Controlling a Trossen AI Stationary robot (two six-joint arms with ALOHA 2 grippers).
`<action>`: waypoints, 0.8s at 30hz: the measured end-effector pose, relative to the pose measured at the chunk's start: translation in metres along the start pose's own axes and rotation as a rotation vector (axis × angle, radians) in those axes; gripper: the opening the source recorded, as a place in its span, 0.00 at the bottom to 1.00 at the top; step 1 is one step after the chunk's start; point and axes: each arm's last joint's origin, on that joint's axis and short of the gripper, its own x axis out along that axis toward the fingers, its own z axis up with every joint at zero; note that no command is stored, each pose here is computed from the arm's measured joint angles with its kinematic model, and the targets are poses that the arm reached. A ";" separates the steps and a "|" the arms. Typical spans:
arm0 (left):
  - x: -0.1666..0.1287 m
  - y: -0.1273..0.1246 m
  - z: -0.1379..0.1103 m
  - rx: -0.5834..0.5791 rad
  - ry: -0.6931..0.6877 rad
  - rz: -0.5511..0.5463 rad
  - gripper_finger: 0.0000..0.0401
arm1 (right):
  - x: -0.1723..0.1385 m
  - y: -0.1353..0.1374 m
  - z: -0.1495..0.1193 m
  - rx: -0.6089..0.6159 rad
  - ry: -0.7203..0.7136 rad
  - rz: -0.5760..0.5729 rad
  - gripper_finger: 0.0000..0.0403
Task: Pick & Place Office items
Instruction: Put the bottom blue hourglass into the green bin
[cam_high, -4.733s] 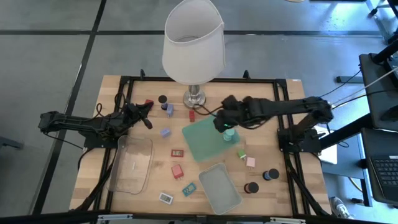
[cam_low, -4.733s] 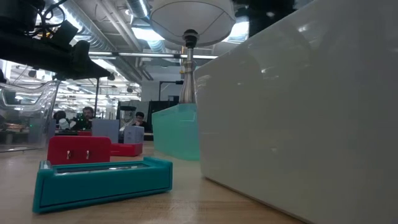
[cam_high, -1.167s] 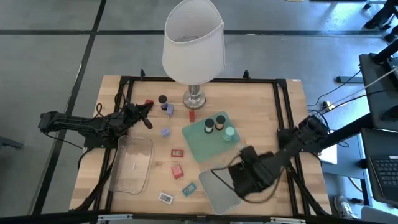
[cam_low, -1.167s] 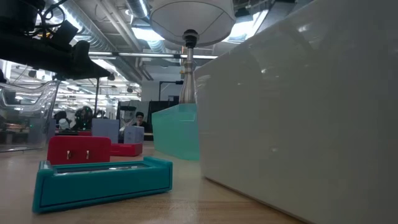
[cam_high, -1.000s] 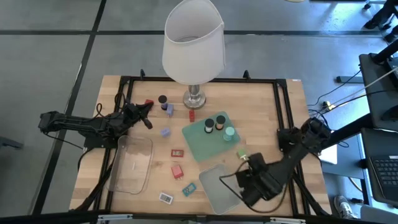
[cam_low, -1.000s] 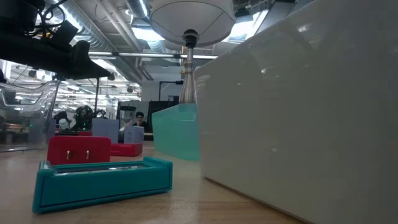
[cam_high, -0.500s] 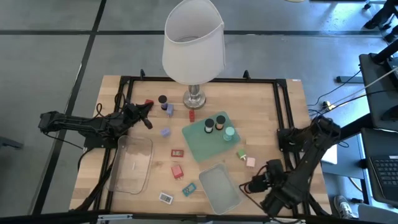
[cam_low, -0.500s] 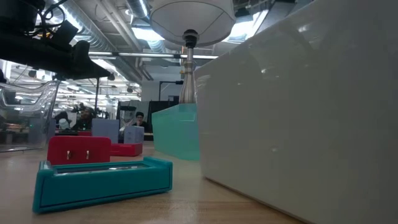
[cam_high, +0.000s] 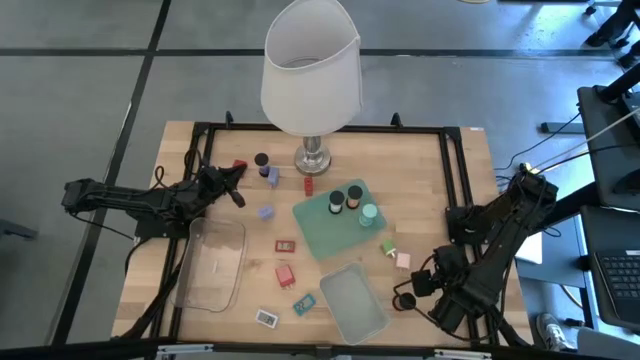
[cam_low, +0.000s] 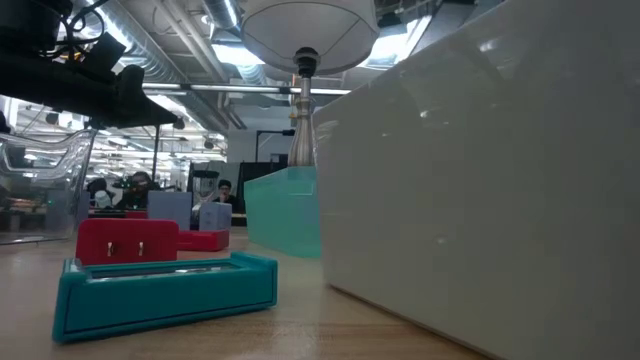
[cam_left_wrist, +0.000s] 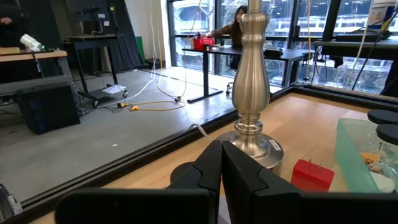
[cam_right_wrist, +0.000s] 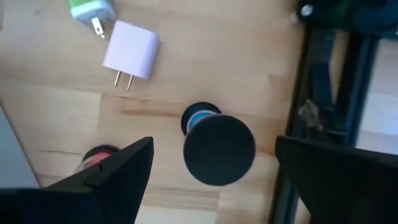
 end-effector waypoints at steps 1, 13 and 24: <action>0.000 0.000 0.000 0.000 0.000 0.000 0.02 | 0.004 -0.001 0.000 0.000 0.006 0.002 0.85; 0.000 0.000 0.000 0.000 0.000 0.000 0.02 | 0.030 -0.003 -0.002 -0.018 0.032 -0.002 0.85; 0.000 0.000 0.000 0.000 0.000 0.000 0.02 | 0.035 -0.001 -0.005 -0.015 0.064 0.028 0.63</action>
